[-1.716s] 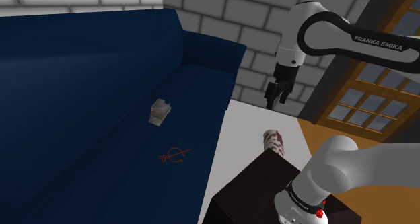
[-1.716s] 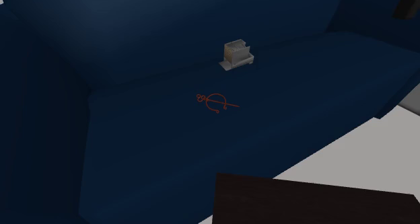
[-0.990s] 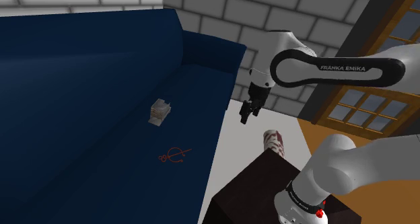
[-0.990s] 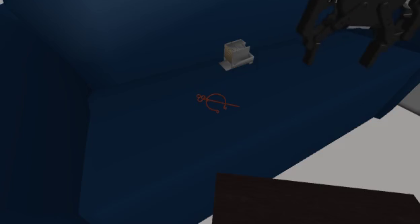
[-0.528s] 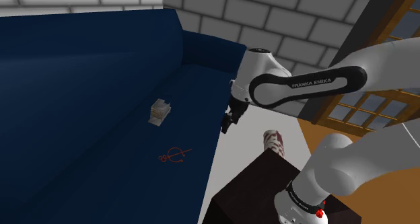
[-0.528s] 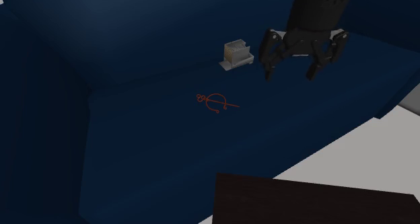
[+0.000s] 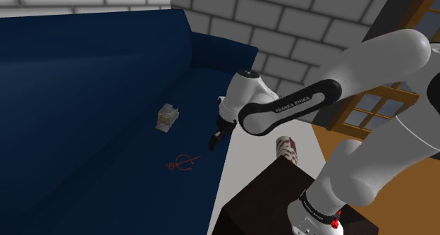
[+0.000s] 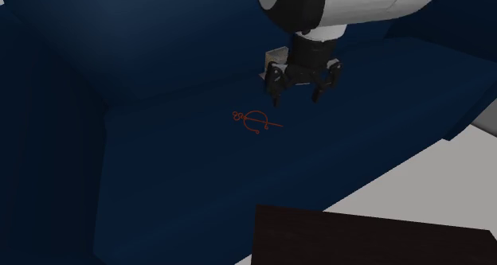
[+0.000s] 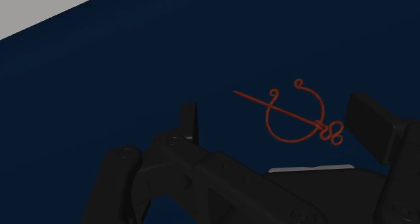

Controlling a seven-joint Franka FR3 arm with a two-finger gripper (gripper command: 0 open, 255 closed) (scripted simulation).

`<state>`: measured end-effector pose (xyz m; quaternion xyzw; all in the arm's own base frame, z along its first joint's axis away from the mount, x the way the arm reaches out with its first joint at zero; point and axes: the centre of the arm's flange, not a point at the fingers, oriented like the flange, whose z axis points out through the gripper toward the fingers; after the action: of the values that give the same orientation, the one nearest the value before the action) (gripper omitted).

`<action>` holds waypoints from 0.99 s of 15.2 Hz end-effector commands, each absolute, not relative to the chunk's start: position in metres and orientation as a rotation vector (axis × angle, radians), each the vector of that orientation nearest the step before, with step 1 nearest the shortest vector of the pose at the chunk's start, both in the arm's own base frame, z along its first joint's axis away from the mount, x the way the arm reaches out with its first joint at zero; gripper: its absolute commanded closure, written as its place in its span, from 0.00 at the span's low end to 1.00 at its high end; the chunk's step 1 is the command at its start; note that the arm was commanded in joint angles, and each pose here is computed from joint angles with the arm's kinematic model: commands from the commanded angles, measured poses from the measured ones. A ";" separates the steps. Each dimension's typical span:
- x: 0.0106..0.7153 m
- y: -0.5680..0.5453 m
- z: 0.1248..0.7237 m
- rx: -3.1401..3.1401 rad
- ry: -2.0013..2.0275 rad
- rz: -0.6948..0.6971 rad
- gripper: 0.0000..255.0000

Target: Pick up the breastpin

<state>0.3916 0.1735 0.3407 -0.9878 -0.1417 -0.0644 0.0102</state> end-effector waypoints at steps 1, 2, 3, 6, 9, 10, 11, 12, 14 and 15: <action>0.400 0.188 0.326 -3.068 -0.493 -0.243 0.00; 0.405 0.197 0.318 -3.060 -0.517 -0.262 0.00; 0.409 0.205 0.310 -3.053 -0.542 -0.280 0.00; 0.422 0.230 0.287 -3.029 -0.614 -0.335 0.00; 0.434 0.256 0.264 -3.002 -0.686 -0.390 0.00; 0.438 0.265 0.257 -2.992 -0.710 -0.408 0.00; 0.442 0.274 0.250 -2.983 -0.734 -0.426 0.00; 0.446 0.283 0.243 -2.972 -0.757 -0.444 0.00; 0.449 0.289 0.233 -2.966 -0.773 -0.456 0.00; 0.449 0.289 0.227 -2.966 -0.773 -0.456 0.00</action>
<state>0.4474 0.2876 0.2326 -0.9577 -0.2473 -0.1457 0.0215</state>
